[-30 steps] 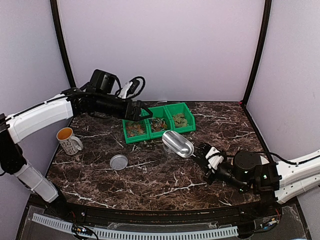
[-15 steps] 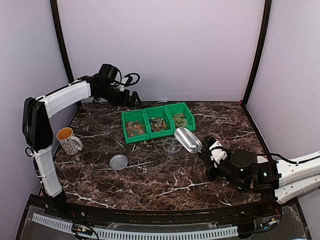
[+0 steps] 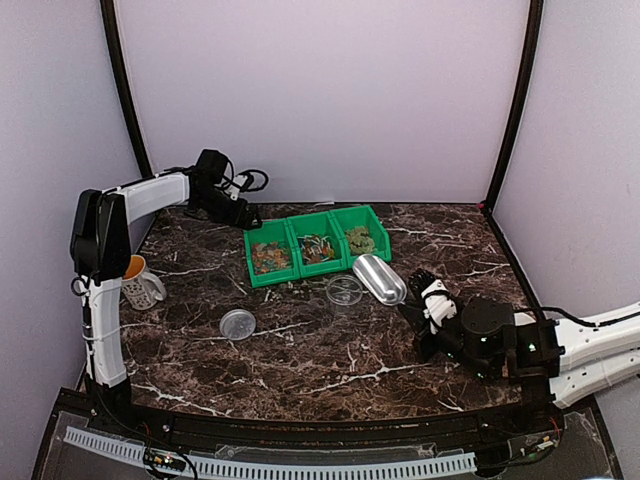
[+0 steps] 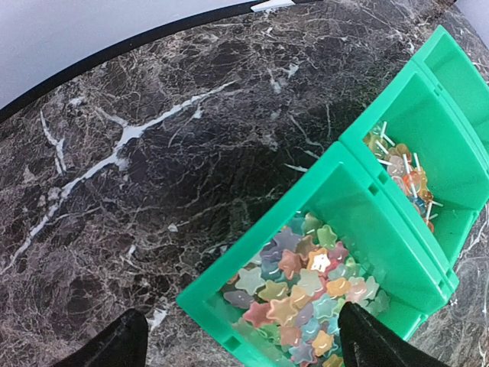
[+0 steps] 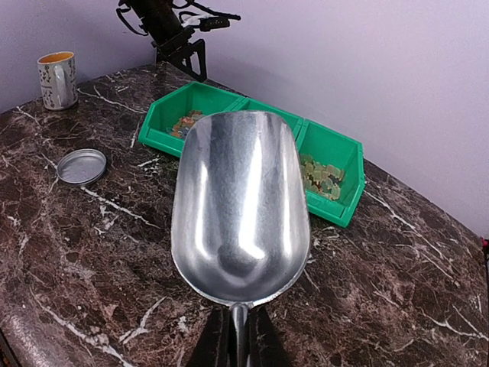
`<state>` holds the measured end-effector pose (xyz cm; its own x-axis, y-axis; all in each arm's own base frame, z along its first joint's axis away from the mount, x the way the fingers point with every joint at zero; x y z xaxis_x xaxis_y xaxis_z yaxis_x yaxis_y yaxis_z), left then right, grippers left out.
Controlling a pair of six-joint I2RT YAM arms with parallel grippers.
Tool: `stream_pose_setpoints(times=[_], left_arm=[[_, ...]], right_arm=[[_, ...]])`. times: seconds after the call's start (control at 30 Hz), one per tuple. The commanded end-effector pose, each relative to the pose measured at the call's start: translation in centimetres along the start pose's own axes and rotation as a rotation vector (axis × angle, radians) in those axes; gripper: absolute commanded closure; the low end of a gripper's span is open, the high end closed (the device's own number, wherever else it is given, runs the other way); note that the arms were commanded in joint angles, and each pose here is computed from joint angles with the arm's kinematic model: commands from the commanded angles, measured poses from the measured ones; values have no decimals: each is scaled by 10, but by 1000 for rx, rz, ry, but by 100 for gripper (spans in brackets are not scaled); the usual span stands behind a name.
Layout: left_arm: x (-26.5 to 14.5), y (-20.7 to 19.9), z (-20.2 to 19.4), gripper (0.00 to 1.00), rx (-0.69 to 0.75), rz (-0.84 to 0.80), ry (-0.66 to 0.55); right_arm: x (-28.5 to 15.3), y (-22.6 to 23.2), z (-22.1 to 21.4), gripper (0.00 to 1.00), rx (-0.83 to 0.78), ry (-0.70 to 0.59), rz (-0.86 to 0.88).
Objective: Pack the candies
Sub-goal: Move the storage box to the center of the board.
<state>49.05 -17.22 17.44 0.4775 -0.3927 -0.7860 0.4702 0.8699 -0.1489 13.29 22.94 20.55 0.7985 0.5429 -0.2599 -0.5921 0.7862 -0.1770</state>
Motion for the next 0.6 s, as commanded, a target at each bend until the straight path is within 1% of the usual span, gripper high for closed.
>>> stream_pose_setpoints(times=[0.0,0.37,0.47,0.57], left_arm=[[-3,2,18,13,58,-17,-73],[31,8,16,28,109,-36,-43],[38,11,15,37,110,-32,-37],[43,10,14,54,92,-53,-33]], right_arm=[[3,0,18,100,53,-31,-5],[11,9,23,100,44,-8,12],[12,11,24,100,40,-3,14],[14,13,25,100,39,1,18]])
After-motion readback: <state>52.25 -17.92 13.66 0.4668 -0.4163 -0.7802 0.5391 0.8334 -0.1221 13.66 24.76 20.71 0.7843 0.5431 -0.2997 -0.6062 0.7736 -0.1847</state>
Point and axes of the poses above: each gripper's point midway between its finger pads, its own x axis out along the fingers, its own y axis along the line the jaws close on, z = x × y, the point moved 6 cm from there along -x, back along the fingers, and after that the axes turned 1 degree about x, right-handed, at the moved point
